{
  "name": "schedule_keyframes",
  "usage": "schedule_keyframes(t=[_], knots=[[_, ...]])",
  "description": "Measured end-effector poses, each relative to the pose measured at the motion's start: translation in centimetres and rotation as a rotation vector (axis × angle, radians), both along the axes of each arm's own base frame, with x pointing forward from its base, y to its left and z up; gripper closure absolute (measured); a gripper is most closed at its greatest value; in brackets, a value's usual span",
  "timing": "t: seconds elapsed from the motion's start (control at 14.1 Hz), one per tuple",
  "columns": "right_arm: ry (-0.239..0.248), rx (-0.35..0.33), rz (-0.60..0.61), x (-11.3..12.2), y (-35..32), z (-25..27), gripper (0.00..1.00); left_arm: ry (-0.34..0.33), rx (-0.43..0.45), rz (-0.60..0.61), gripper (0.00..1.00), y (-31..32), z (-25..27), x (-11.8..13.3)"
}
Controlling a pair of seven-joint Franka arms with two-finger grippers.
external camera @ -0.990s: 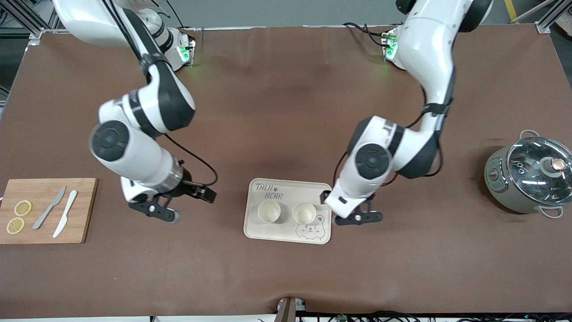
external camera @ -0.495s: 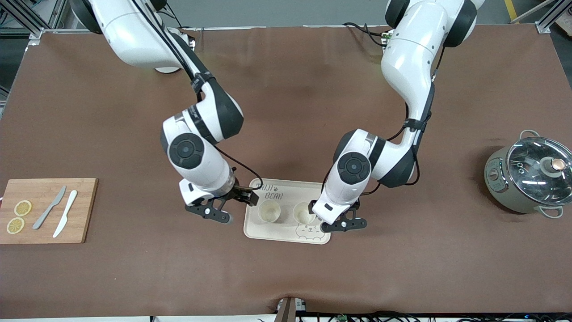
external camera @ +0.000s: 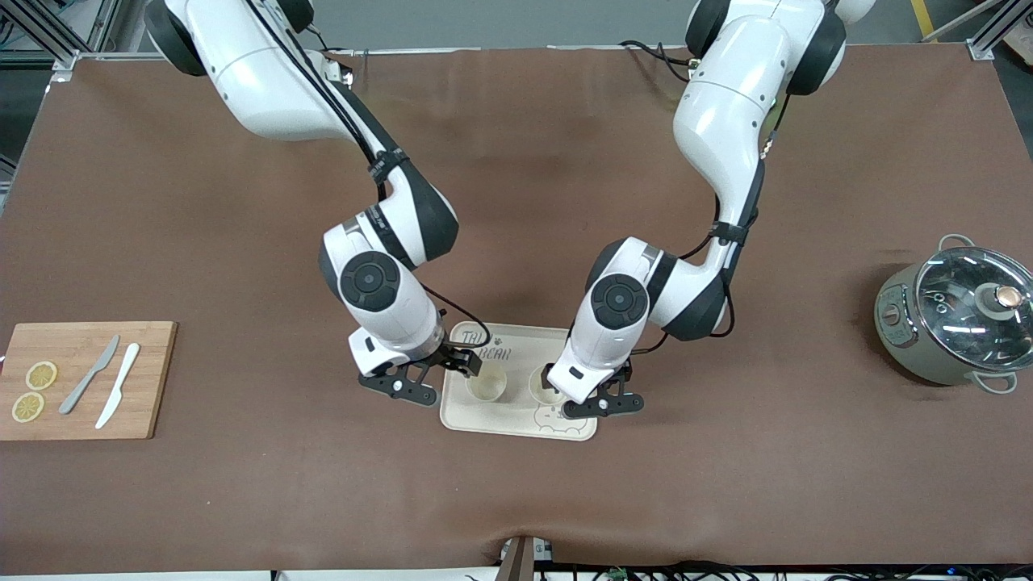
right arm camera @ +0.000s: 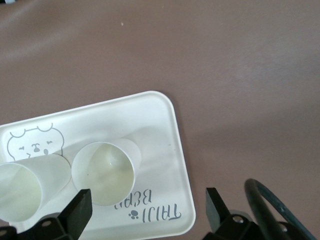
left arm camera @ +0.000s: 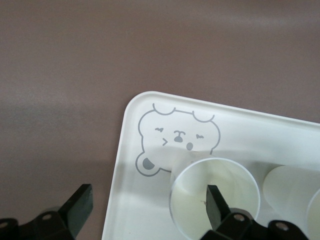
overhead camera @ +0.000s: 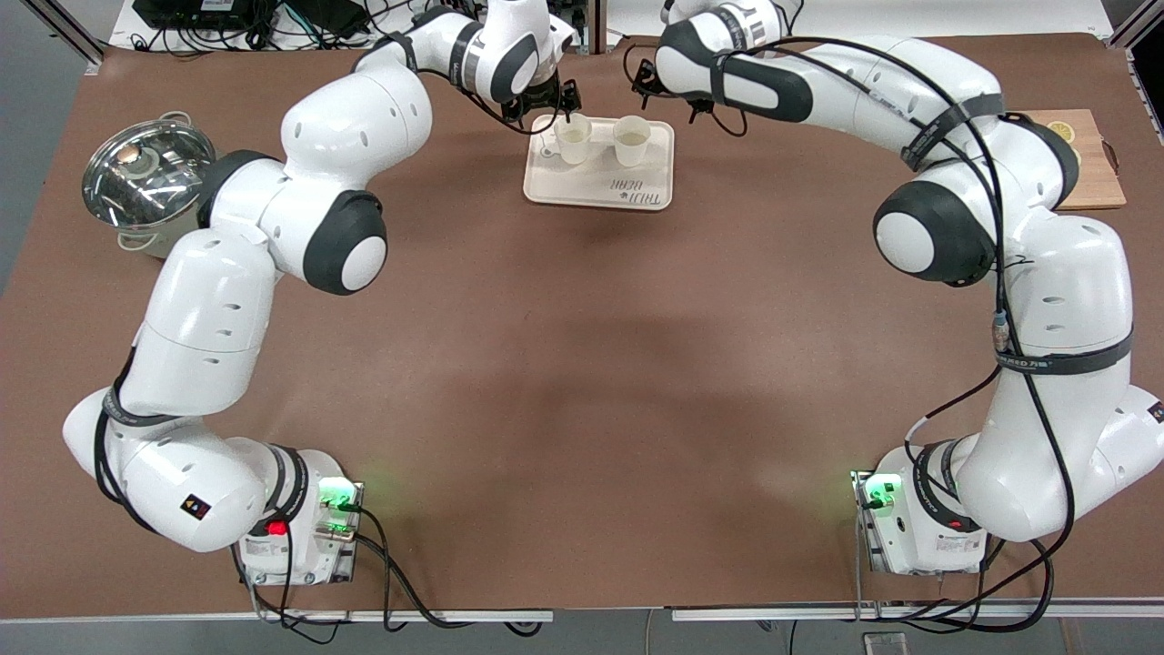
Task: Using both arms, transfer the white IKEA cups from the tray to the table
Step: 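Lower both grippers around the white cups on the tray, then close the left gripper and the right gripper on the cups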
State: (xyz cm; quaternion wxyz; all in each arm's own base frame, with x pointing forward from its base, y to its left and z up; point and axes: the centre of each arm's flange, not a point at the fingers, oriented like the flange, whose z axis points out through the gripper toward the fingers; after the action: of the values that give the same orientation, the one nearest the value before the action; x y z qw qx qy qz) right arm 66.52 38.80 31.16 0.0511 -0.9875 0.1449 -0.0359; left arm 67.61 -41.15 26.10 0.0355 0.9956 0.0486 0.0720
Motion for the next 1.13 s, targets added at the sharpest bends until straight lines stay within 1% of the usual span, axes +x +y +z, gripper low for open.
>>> schedule_keyframes(t=[0.14,0.28,0.57,0.92,1.13], knots=[[-0.001,-0.010,0.011,-0.2,0.5,-1.2,0.00,-0.010,-0.006,-0.004,0.00,-0.3,-0.1,-0.1],[-0.020,-0.029,0.023,0.0,0.5,-2.0,0.00,-0.021,-0.012,-0.010,0.00,-0.8,-0.5,-0.2],[-0.050,-0.022,0.029,0.4,0.7,-3.9,0.00,-0.056,-0.028,-0.025,0.00,-1.9,-1.9,-0.5],[-0.054,-0.019,0.043,-0.1,1.6,-6.2,0.00,-0.065,-0.030,-0.018,0.00,-1.7,-2.3,-0.3],[-0.053,-0.024,0.049,-0.2,1.8,-6.6,0.00,-0.082,-0.050,0.025,0.00,-1.8,-2.7,-0.1]])
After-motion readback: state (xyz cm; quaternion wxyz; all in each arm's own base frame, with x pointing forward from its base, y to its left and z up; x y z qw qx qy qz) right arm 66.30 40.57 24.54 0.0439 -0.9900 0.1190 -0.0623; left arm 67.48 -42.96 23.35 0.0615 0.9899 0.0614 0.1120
